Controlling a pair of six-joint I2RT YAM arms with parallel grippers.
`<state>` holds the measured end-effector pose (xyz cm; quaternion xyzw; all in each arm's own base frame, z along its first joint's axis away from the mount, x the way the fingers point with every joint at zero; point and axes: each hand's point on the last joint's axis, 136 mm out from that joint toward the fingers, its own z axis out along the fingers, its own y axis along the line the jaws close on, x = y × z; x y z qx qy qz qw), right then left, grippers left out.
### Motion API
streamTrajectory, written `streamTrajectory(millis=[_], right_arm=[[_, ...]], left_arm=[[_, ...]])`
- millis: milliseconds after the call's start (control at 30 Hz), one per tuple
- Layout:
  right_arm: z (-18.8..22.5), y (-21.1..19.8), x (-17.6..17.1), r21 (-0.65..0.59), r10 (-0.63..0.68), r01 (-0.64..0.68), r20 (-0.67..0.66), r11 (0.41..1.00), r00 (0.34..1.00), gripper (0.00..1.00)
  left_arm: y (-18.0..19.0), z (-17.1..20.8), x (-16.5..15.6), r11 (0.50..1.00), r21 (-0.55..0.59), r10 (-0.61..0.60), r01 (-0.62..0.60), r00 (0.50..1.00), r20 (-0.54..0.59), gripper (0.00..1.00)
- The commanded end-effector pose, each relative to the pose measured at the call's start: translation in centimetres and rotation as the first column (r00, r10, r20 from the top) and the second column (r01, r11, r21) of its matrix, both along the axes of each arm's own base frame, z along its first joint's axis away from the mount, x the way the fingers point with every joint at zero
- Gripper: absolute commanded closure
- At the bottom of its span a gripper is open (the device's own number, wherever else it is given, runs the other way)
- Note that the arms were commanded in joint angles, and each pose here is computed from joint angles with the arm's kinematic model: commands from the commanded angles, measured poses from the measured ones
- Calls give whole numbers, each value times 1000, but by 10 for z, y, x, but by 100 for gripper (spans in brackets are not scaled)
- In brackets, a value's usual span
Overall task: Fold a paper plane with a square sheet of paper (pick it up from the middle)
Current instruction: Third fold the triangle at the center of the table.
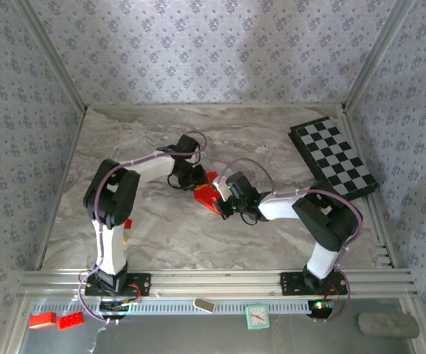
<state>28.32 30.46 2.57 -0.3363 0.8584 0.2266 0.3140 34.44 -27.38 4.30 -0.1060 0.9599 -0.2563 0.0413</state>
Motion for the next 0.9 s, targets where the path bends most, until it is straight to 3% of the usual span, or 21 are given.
streamTrajectory(millis=[0, 267, 533, 867], right_arm=[[-13, -6, -2, -42, -39, 37, -47, 998, 998, 95], [-12, -4, -2, -32, -74, 71, -102, 997, 992, 95], [-12, -3, -2, -40, -203, 199, -241, 979, 949, 96], [-12, -2, -1, -47, -230, 226, -283, 973, 931, 95]], left_arm=[[12, 31, 2, 996, -45, 82, -80, 995, 53, 79], [16, 46, -16, 957, -226, 200, -185, 979, 48, 77], [8, 44, -27, 889, -381, 270, -255, 963, -14, 78], [-16, 16, -36, 879, -408, 229, -246, 969, -92, 83]])
